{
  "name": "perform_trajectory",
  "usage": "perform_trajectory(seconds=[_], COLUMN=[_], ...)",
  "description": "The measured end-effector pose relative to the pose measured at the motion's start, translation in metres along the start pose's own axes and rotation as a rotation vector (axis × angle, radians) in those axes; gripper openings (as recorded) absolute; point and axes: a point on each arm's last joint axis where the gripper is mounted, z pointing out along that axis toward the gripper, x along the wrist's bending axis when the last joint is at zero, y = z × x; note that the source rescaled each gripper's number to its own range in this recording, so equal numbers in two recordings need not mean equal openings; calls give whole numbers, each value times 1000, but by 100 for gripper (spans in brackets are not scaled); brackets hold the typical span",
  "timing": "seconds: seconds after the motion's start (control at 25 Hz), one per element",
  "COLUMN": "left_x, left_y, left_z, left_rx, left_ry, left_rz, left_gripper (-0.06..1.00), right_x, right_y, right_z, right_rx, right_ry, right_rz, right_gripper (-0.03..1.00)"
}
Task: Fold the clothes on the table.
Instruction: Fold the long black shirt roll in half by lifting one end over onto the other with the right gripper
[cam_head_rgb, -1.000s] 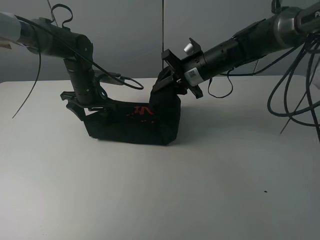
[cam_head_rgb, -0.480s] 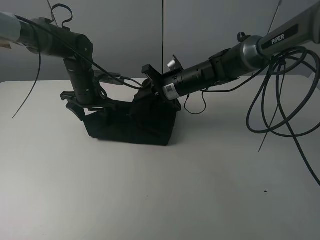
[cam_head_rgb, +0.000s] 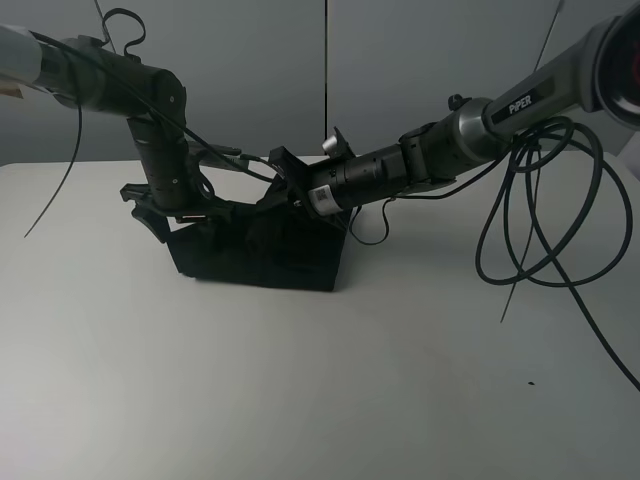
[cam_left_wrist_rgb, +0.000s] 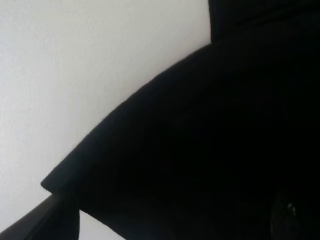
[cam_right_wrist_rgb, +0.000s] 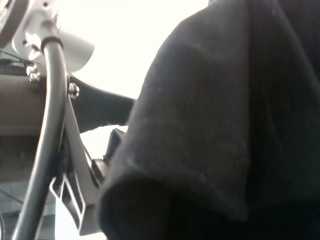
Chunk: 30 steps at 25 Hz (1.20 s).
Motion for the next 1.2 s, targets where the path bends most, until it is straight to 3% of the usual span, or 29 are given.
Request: perform_trajectory(seconds=[0.28, 0.76, 1.2], left_x=[-1, -1, 0], left_y=[0, -1, -1], left_z=[1, 3, 3], left_rx=[3, 13, 14], left_ry=[-12, -15, -15], left_rz=[23, 33, 33], left_gripper=[99, 99, 99], right_x=[-11, 2, 3], right_y=[-5, -14, -17], right_z=[12, 33, 38], right_rx=[-5, 10, 3], right_ry=[5, -3, -30], right_rz=[34, -39, -17], right_gripper=[13, 13, 13])
